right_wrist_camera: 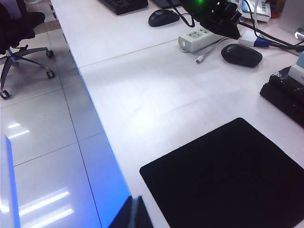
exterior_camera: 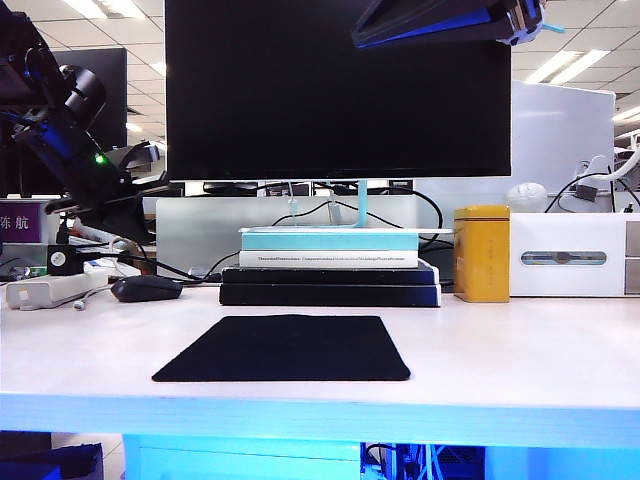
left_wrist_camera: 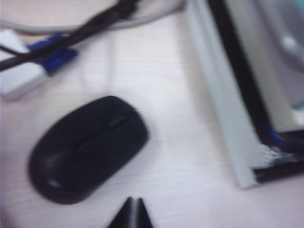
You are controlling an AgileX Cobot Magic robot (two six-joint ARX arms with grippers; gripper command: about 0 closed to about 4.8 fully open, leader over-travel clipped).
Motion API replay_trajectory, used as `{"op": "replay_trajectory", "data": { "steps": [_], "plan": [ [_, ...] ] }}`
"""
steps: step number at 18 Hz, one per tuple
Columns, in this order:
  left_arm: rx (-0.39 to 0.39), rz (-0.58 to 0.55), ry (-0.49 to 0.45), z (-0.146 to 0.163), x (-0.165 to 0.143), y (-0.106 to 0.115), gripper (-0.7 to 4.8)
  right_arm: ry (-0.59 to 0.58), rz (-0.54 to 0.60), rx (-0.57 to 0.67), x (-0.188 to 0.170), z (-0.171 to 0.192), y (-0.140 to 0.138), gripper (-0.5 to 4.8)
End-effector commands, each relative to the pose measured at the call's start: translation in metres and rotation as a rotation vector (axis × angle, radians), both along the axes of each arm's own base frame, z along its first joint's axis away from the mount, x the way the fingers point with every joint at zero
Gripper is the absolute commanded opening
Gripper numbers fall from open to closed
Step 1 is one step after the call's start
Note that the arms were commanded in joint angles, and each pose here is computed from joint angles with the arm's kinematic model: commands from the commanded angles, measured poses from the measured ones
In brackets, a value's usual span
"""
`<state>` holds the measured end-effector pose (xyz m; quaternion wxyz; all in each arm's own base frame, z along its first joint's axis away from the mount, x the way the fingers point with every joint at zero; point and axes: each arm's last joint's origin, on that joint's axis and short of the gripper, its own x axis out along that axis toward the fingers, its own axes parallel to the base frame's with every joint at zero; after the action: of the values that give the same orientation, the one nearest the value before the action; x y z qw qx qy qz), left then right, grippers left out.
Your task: Place the black mouse on the black mouse pad.
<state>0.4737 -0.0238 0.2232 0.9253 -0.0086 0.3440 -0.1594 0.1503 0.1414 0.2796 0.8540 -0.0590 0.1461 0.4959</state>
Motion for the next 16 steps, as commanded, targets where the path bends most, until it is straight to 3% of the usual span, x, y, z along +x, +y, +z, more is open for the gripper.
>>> {"op": "replay_trajectory", "data": {
  "steps": [1,2,3,4,9,16],
  "plan": [
    [0.062,-0.034,-0.057,0.004,0.002,0.000,2.11,-0.016,0.000,0.011,0.000,0.003,0.000,-0.06],
    [0.071,-0.043,-0.061,0.004,0.002,0.000,2.27,-0.017,0.000,0.011,0.000,0.003,0.000,-0.06],
    [0.079,-0.048,-0.064,0.004,0.002,0.000,3.33,-0.016,0.001,0.011,0.000,0.003,0.000,-0.06],
    [0.096,-0.042,-0.069,0.004,0.003,0.000,4.79,-0.014,0.004,0.010,0.000,0.003,0.000,-0.06],
    [0.163,-0.101,-0.061,-0.007,0.005,0.000,4.79,-0.001,0.004,-0.001,0.000,0.001,0.000,-0.06],
    [0.330,-0.239,-0.149,-0.006,0.007,0.005,4.79,0.002,0.004,-0.002,-0.001,0.001,0.000,-0.06]
  ]
}}
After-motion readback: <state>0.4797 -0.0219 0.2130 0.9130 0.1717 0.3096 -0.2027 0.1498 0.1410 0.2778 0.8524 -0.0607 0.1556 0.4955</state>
